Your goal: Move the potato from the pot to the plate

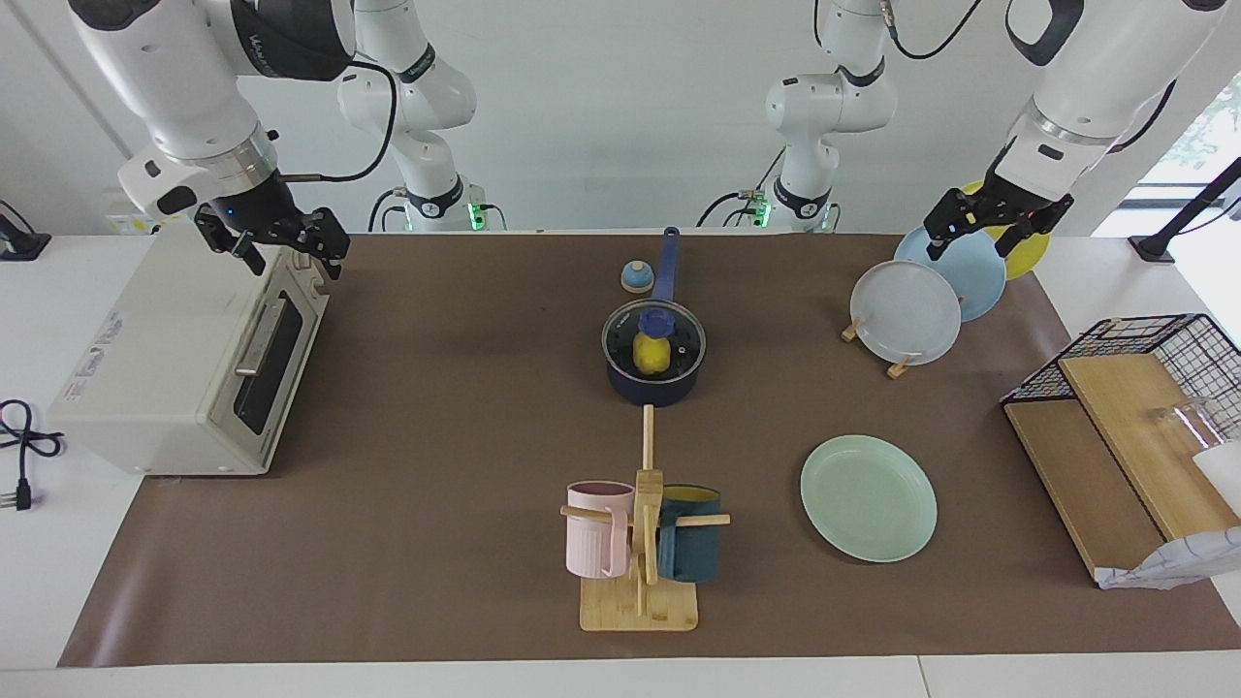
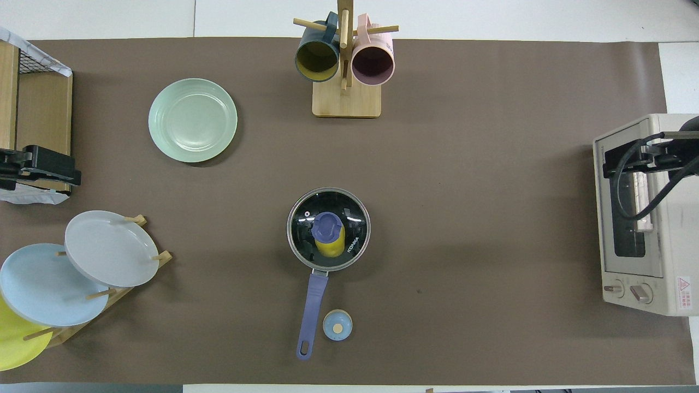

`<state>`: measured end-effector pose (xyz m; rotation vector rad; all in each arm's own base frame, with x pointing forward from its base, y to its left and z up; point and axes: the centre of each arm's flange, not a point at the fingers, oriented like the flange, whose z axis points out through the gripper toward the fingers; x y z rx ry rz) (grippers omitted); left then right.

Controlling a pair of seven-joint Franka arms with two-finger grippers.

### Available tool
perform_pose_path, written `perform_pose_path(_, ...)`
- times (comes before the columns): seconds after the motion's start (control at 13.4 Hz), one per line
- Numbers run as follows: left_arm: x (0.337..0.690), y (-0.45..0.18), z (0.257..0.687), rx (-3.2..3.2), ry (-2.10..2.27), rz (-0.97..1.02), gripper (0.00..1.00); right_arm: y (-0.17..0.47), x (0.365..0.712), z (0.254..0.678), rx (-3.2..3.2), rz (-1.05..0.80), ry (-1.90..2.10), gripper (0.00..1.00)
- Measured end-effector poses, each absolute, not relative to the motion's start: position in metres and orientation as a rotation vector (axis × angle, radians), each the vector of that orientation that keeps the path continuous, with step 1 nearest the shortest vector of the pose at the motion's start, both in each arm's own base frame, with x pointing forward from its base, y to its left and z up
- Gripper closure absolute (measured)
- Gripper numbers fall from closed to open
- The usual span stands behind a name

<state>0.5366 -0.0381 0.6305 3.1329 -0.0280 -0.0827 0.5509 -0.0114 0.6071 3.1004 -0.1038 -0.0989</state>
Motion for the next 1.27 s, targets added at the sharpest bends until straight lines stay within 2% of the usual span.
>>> perform_pose_path(0.74, 0.537, -0.038, 0.63, 3.133, -0.028, -0.083, 0.0, -0.001, 0.551, 0.607, 3.107, -0.099, -0.062, 0.0)
perform_pose_path(1.27, 0.537, -0.038, 0.63, 3.133, -0.028, -0.083, 0.0, 0.092, 0.555, 0.604, 3.171, -0.012, 0.184, 0.0)
